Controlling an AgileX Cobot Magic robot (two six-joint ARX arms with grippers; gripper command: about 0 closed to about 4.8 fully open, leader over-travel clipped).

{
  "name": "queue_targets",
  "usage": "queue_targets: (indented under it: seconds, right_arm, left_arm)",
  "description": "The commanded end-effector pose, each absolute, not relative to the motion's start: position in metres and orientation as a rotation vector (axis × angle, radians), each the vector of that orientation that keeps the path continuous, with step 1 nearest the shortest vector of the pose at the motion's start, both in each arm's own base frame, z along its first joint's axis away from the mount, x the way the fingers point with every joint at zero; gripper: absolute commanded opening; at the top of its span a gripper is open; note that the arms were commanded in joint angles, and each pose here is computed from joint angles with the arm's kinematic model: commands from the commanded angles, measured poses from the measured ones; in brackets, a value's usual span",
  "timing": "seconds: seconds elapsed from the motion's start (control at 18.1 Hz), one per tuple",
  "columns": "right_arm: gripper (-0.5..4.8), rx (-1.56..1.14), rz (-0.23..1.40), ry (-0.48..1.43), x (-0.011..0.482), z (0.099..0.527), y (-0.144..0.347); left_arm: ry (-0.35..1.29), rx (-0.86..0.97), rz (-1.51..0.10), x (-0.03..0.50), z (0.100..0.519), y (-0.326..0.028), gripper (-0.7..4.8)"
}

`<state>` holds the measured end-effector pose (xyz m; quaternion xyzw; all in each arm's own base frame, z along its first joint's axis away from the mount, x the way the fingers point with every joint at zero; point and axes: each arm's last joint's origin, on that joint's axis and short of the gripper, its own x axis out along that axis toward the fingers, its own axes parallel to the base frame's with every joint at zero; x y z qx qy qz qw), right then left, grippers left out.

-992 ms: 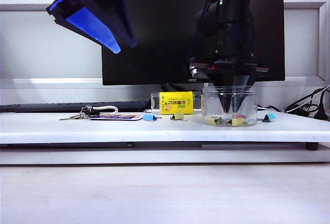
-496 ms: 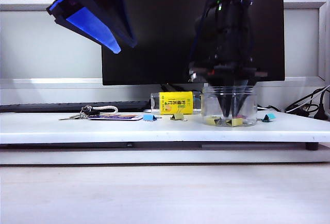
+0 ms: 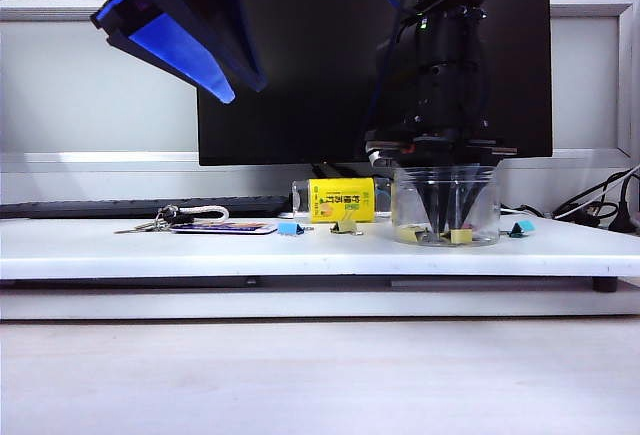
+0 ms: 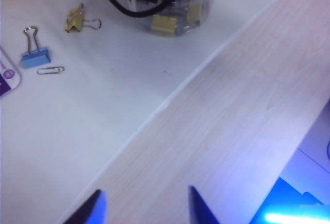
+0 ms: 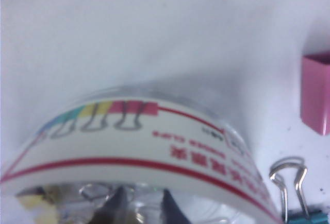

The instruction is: Take the clips out of the round transparent plastic box and place them on the table.

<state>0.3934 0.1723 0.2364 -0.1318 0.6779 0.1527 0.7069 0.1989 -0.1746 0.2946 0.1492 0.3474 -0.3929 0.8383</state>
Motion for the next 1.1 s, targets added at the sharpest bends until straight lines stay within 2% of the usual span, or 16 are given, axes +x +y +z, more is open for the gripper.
queue_targets:
  seconds: [0.06, 0.17, 0.33, 0.66, 1.1]
  right_arm:
    - [0.86, -0.290, 0.342, 1.521, 0.397, 0.228, 0.174]
    - [0.24, -0.289, 0.342, 1.524, 0.398, 0.225, 0.174]
    - [-0.01, -0.289, 0.343, 1.519, 0.399, 0.224, 0.175]
    - [-0.01, -0.295, 0.339, 1.543, 0.395, 0.228, 0.173]
    - [-0.01, -0.283, 0.344, 1.459, 0.383, 0.264, 0.168]
  left_arm:
    - [0.722, 0.311, -0.836, 0.199, 0.297, -0.175, 2.15]
    - [0.722, 0.310, -0.836, 0.199, 0.297, -0.175, 2.15]
    - [0.722, 0.311, -0.836, 0.199, 0.297, -0.175, 2.15]
    - [0.719, 0.318, -0.836, 0.199, 0.297, -0.175, 2.15]
    - [0.711, 0.333, -0.846, 0.199, 0.297, -0.175, 2.15]
